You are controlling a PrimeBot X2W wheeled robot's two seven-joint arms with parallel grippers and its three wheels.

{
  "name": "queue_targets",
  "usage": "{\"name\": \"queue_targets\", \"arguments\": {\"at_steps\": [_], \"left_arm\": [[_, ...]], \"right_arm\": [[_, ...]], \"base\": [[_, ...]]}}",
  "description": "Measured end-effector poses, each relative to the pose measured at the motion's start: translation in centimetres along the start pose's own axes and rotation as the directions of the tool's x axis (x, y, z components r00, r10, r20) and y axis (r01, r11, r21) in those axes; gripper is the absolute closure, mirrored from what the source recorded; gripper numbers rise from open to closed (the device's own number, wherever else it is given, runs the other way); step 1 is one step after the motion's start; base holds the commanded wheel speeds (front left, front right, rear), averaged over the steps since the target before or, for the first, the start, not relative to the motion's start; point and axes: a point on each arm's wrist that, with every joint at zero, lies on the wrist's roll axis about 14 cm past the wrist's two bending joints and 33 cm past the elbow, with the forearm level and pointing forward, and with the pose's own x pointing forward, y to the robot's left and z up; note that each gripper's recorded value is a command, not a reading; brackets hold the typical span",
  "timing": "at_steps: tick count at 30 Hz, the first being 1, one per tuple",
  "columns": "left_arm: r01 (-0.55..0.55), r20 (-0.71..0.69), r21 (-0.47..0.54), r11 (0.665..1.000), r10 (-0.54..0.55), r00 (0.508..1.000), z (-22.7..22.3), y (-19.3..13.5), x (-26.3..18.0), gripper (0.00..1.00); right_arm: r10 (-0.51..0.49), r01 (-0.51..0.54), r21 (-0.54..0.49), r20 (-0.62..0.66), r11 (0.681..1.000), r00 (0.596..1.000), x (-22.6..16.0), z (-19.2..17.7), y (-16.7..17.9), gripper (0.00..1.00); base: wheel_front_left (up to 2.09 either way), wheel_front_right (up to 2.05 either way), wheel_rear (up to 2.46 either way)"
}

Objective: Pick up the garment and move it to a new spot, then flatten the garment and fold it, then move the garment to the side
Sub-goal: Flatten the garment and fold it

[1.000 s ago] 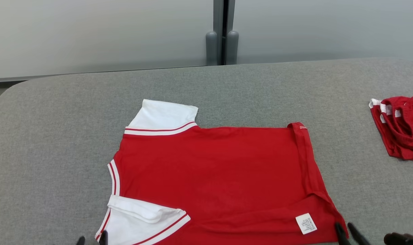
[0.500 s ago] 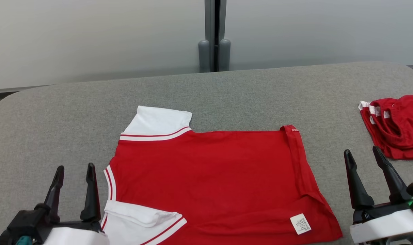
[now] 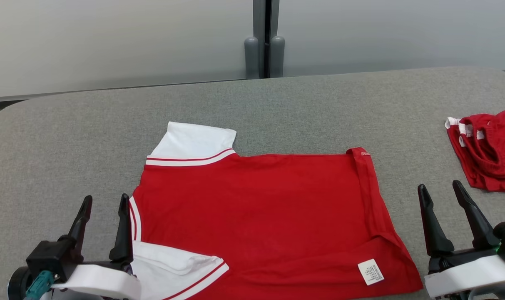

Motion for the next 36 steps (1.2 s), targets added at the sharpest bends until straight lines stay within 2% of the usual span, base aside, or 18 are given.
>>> {"name": "queue_targets", "arguments": {"at_steps": [7,13,19,24,30,31,32,33,34,36], "left_arm": [[0.091,-0.042,-0.009,0.996,-0.091,0.995,-1.2,-2.2,2.7,0.00],[0.235,-0.071,-0.010,0.972,-0.235,0.969,-1.3,-5.9,8.9,0.00],[0.315,-0.201,-0.023,0.949,-0.313,0.928,-5.2,-8.4,16.0,0.00],[0.292,-0.355,-0.025,0.956,-0.281,0.892,-10.2,-8.1,19.3,0.00],[0.215,-0.544,-0.010,0.977,-0.186,0.818,-15.7,-6.1,19.8,0.00],[0.217,-0.554,-0.011,0.976,-0.187,0.811,-15.8,-6.2,19.9,0.12],[0.221,-0.557,-0.011,0.975,-0.189,0.808,-15.8,-6.3,20.1,0.68],[0.224,-0.559,-0.012,0.974,-0.193,0.807,-15.9,-6.5,20.1,0.68],[0.227,-0.552,-0.013,0.974,-0.197,0.810,-15.8,-6.5,20.1,1.00],[0.231,-0.538,-0.014,0.973,-0.203,0.818,-15.8,-6.6,20.0,1.00]], "right_arm": [[-0.009,0.009,0.009,-0.012,1.000,1.000,1.2,-0.6,-0.5,0.00],[0.005,-0.004,0.019,-0.031,1.000,1.000,3.6,-1.5,-0.3,0.00],[-0.007,0.010,0.038,-0.086,0.999,0.996,5.8,-4.5,-1.0,0.00],[-0.031,0.037,0.053,-0.119,0.998,0.992,6.5,-6.4,-1.8,0.00],[-0.083,0.092,0.054,-0.150,0.994,0.985,5.9,-7.6,-3.2,0.00],[-0.088,0.098,0.055,-0.154,0.994,0.984,5.8,-7.8,-3.4,0.00],[-0.093,0.102,0.056,-0.157,0.993,0.983,5.8,-7.8,-3.5,0.00],[-0.095,0.105,0.057,-0.158,0.993,0.983,5.8,-7.9,-3.6,0.00],[-0.096,0.106,0.059,-0.156,0.993,0.983,5.9,-7.8,-3.7,0.00],[-0.094,0.103,0.054,-0.144,0.993,0.985,6.3,-7.5,-3.9,0.00]], "base": [[0.00,0.00,0.00],[0.00,0.00,0.00],[0.00,0.00,0.00],[0.00,0.00,0.00],[0.00,0.00,0.00],[0.00,0.00,0.00],[0.00,0.00,0.00],[0.00,0.00,0.00],[0.00,0.00,0.00],[0.00,0.00,0.00]]}}
